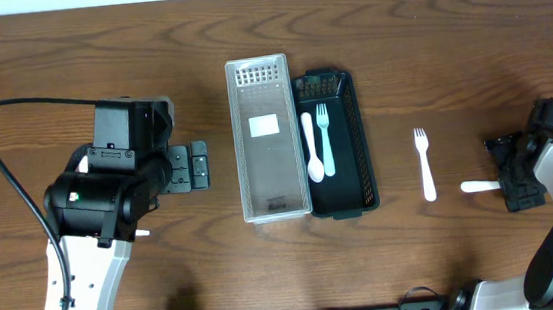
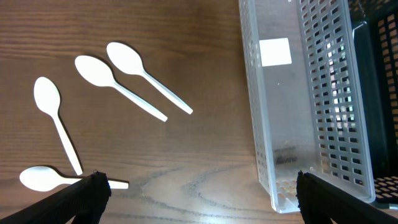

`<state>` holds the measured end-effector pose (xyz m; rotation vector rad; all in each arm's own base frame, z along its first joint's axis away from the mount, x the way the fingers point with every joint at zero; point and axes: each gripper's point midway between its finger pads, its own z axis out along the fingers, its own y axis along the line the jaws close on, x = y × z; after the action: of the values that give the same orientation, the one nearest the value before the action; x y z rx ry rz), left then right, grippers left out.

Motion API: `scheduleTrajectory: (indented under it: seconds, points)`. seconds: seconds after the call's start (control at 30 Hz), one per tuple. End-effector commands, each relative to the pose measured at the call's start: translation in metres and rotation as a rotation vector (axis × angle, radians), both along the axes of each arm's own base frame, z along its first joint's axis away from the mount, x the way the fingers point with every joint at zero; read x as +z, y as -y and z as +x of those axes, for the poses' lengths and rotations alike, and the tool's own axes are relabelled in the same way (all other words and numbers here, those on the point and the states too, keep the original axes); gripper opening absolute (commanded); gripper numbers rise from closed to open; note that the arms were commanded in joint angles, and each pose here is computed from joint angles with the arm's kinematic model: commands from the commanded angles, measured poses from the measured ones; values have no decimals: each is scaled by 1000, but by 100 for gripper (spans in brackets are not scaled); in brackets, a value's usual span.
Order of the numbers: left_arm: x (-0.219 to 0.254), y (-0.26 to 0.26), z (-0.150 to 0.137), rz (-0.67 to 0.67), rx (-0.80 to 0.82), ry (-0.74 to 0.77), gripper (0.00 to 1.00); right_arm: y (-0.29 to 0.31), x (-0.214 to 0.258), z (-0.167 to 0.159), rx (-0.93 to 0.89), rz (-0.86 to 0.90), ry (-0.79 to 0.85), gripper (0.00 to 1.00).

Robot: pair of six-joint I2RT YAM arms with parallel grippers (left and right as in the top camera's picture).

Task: Pack container
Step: 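Move the right gripper to the lying white fork and grasp it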

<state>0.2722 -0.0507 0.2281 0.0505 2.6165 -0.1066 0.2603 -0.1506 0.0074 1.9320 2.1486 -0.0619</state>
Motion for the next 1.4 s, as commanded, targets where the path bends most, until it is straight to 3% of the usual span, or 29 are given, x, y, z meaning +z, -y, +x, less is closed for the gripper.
scheduleTrajectory:
  seconds: [0.0, 0.83, 1.37]
  points:
    - [4, -3, 0, 6, 15, 6, 98, 8, -1, -6, -58, -6, 1, 99]
    - [2, -4, -3, 9, 15, -9, 98, 37, -23, -39, -193, 20, -74, 88]
    - [1, -4, -5, 11, 15, -19, 98, 26, -55, -50, -202, 85, -165, 88]
